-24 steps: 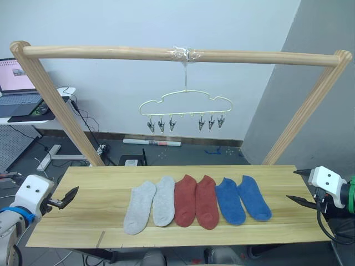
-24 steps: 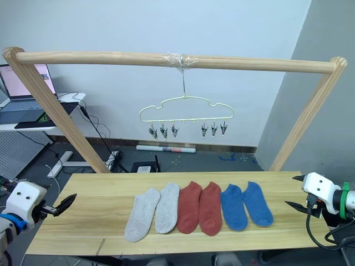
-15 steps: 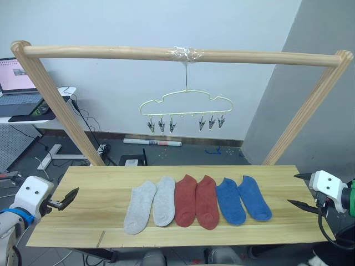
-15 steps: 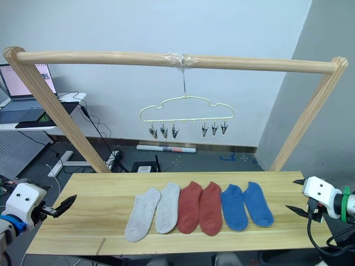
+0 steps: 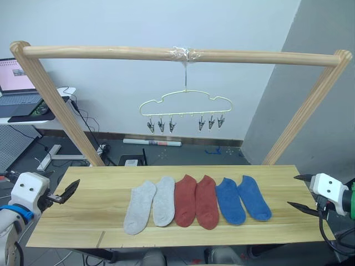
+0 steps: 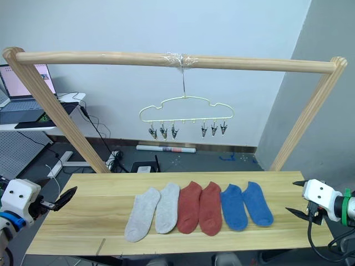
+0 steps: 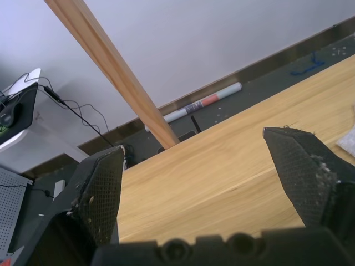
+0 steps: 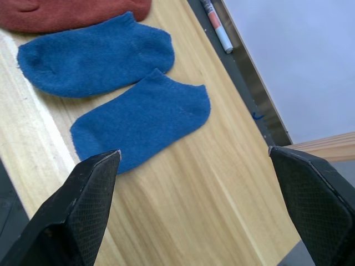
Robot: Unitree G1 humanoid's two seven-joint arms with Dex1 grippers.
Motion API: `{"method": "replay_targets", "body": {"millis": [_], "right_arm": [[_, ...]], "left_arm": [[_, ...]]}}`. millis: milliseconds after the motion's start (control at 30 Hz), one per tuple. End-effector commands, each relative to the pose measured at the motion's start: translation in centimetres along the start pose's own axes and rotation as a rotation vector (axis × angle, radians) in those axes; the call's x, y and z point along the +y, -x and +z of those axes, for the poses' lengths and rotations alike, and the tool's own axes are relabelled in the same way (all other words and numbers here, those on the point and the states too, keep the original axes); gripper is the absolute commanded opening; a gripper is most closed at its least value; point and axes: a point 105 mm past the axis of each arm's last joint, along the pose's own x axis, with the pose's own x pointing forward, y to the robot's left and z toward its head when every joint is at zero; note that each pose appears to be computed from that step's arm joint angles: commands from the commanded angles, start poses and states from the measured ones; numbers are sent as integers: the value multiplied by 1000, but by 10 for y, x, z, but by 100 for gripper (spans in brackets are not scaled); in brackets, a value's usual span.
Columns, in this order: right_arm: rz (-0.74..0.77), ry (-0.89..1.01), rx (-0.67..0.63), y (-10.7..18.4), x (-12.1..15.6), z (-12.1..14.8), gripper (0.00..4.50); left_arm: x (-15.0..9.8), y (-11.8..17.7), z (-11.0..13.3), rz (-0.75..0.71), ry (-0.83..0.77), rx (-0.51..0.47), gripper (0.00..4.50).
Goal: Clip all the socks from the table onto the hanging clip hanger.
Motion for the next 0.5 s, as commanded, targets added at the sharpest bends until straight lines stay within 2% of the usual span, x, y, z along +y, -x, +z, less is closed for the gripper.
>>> {"method": "replay_targets", "body": {"millis": [33, 300, 500], "right_arm": [[-49, 26, -37, 7, -10, 10, 450], [-71, 26, -62, 9, -10, 12, 450], [-95, 9, -190, 3, -11, 48, 450]], "left_arm": [[-2, -5, 19, 16, -8, -77, 446], [-38, -26, 41, -39, 47, -173, 446], [-69, -43, 79, -27, 93, -313, 446]]}}
